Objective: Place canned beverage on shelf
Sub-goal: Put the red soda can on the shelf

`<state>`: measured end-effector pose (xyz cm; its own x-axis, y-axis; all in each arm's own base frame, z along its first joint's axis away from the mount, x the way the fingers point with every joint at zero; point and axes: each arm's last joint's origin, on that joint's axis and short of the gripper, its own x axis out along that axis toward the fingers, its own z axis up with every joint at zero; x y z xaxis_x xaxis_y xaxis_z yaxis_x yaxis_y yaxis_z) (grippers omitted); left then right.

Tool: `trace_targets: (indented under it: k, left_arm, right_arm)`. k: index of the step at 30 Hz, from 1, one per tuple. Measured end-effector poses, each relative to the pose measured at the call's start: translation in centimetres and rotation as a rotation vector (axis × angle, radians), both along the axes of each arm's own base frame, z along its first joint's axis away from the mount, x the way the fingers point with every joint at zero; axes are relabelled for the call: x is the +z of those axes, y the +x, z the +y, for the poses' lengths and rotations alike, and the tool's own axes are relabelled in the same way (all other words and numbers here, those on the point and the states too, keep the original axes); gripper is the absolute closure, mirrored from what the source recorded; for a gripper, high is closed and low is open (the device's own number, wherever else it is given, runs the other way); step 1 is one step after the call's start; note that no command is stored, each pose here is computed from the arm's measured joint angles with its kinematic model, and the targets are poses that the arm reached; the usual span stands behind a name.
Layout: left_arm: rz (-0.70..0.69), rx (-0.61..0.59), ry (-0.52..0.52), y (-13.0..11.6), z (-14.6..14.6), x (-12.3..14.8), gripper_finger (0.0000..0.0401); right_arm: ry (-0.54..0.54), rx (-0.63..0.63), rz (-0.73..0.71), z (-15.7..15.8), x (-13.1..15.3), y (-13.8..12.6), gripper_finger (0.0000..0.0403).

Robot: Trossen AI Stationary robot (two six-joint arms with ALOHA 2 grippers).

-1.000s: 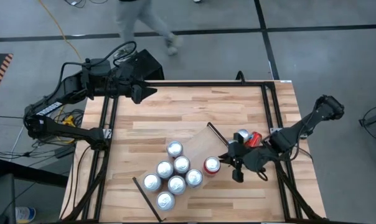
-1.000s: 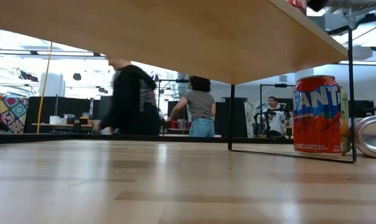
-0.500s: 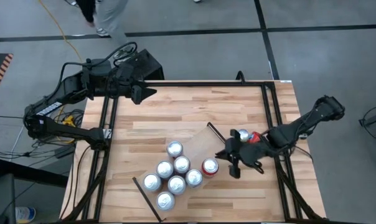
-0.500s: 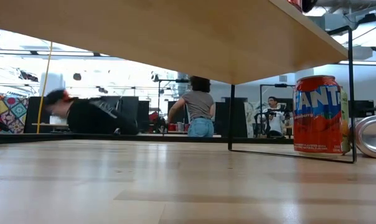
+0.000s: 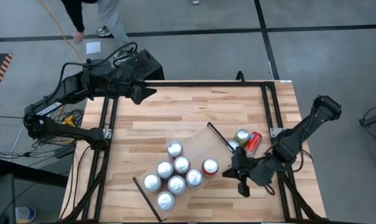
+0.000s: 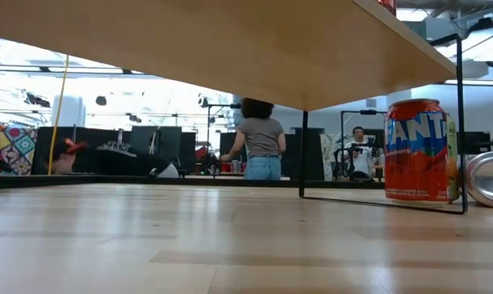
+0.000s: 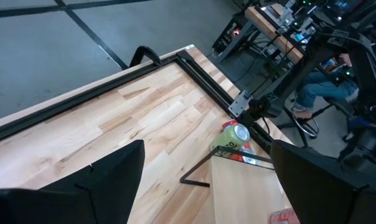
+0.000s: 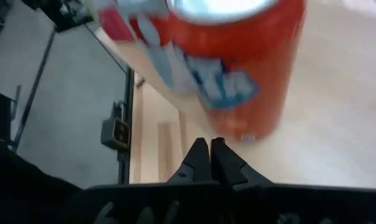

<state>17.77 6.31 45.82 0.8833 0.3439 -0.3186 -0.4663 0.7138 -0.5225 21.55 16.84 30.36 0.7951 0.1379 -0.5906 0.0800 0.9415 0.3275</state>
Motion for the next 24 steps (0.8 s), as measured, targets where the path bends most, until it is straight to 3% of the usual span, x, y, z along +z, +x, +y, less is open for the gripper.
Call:
trace_targets:
  k: [7,24]
  left_arm:
    - [0.004,0.001,-0.002,0.0,0.0,0.0,0.0069]
    - [0.013,0.012,-0.023,-0.1,0.0,-0.2,0.0069]
  right_arm:
    - [-0.001,0.029,-0.083,-0.2,0.8,0.8,0.0403]
    - [0.023,0.117,-0.037,-0.1,-0.6,2.8,0.0403]
